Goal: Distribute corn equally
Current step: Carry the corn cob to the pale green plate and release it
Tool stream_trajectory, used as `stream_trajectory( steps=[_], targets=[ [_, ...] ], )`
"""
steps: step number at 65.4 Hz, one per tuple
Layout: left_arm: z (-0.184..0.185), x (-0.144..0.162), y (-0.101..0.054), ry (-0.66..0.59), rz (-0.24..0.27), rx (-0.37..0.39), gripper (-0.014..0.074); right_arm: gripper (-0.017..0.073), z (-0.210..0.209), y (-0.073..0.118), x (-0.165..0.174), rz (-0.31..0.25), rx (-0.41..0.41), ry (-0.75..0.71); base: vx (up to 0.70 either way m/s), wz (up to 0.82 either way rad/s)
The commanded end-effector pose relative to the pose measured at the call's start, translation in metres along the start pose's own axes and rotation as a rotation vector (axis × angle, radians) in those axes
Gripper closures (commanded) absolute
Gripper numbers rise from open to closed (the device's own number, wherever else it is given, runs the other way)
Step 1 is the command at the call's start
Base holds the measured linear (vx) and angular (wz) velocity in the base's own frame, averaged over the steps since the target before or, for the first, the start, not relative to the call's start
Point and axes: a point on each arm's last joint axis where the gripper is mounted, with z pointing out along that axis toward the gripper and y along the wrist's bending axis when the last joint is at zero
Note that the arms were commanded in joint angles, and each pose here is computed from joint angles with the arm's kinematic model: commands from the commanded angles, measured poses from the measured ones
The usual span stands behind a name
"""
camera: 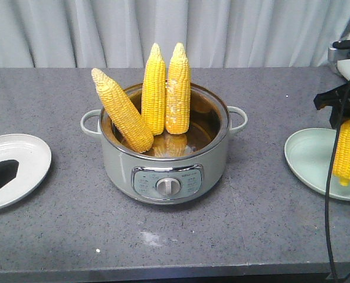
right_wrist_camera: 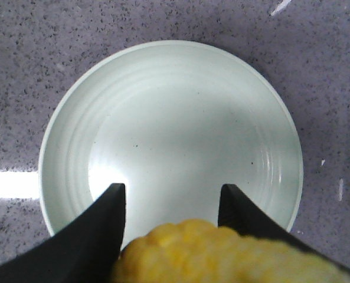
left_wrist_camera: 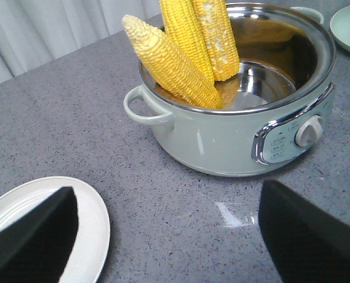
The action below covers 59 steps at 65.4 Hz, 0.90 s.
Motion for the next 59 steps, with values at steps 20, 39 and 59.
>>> stream_trajectory(
  steps=[20, 39, 59],
  targets=[
    [-0.006, -0.014, 0.001, -0.093, -0.004, -0.009, 0.0007, 0.03, 0.01, -0.011, -0.014, -0.037, 0.074, 0.043, 0.0, 0.0],
    [-0.006, -0.014, 0.001, -0.093, -0.004, -0.009, 0.0007, 0.028, 0.035, -0.012, -0.018, -0.041, 0.069, 0.086, 0.0, 0.0],
    [-0.006, -0.014, 0.001, -0.093, -0.004, -0.009, 0.0007, 0.0023, 0.039, -0.012, -0.023, -0.028, 0.076, 0.038, 0.0, 0.0]
  ],
)
